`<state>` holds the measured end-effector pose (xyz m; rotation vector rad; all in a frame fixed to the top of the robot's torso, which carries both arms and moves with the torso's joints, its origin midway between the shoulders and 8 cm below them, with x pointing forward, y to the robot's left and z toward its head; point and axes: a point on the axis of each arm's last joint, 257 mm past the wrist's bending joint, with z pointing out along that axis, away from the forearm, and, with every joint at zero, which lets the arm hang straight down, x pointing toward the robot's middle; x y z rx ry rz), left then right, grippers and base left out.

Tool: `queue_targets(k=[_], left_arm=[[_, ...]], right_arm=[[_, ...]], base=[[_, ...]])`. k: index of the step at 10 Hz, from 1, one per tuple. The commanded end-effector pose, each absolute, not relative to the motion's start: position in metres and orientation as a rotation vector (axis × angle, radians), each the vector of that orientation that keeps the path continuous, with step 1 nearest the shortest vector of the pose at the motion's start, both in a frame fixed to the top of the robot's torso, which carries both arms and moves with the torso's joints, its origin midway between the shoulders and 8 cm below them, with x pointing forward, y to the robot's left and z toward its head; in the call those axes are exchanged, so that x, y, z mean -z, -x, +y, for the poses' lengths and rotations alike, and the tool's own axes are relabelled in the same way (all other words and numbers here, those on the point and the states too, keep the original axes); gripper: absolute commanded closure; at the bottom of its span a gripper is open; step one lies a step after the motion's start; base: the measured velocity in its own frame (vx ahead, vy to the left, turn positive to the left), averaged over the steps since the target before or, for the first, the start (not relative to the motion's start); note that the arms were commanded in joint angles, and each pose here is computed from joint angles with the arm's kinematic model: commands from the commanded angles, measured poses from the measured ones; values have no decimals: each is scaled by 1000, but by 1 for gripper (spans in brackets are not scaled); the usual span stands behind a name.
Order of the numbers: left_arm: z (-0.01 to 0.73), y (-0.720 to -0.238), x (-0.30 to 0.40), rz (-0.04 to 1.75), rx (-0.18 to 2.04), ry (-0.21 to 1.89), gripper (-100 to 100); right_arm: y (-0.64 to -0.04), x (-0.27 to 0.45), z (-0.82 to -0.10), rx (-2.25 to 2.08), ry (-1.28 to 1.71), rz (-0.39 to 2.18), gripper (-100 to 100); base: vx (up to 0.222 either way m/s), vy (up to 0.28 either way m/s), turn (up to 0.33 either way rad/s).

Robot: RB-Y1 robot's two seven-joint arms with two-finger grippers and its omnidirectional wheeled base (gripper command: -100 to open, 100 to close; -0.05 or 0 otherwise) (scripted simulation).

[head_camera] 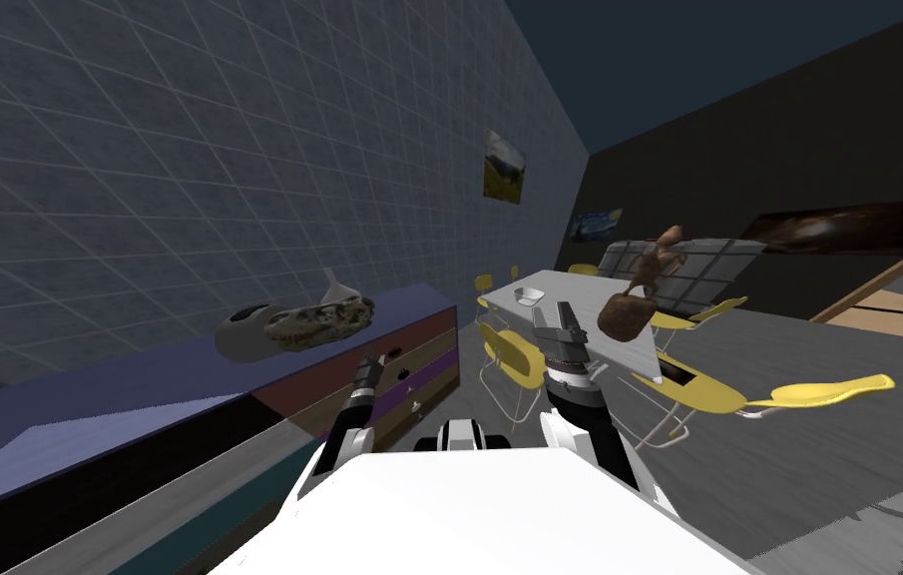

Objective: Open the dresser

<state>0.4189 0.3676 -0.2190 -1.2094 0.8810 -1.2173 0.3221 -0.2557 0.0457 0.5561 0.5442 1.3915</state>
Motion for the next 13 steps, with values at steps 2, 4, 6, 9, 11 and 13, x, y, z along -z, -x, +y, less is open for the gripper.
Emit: queue_targets(k=[2,4,6,9,11,13], left_arm=[[372,-416,253,836,1208,1328,-100],[366,-414,270,794,1215,1399,-100],[357,-413,282,747,1227,1460,-100],[357,-413,276,742,1227,1465,-100],[355,-412,279,742,1228,1465,100],[354,-411,275,741,1231,1460,100]], right_arm=[[-322,-46,-256,-1392,-556,544,0],[-322,-46,-256,-1392,-556,544,0],[-322,-46,-256,-1392,-556,544,0],[-322,-46,-256,-1391,-556,544,0],[-322,-46,-256,-1391,-556,544,0],[-322,-46,-256,-1392,-556,544,0]], base=[[15,-98,49],[0,-85,46],[7,-45,23],[27,-5,0],[27,8,3],[-115,-76,10]])
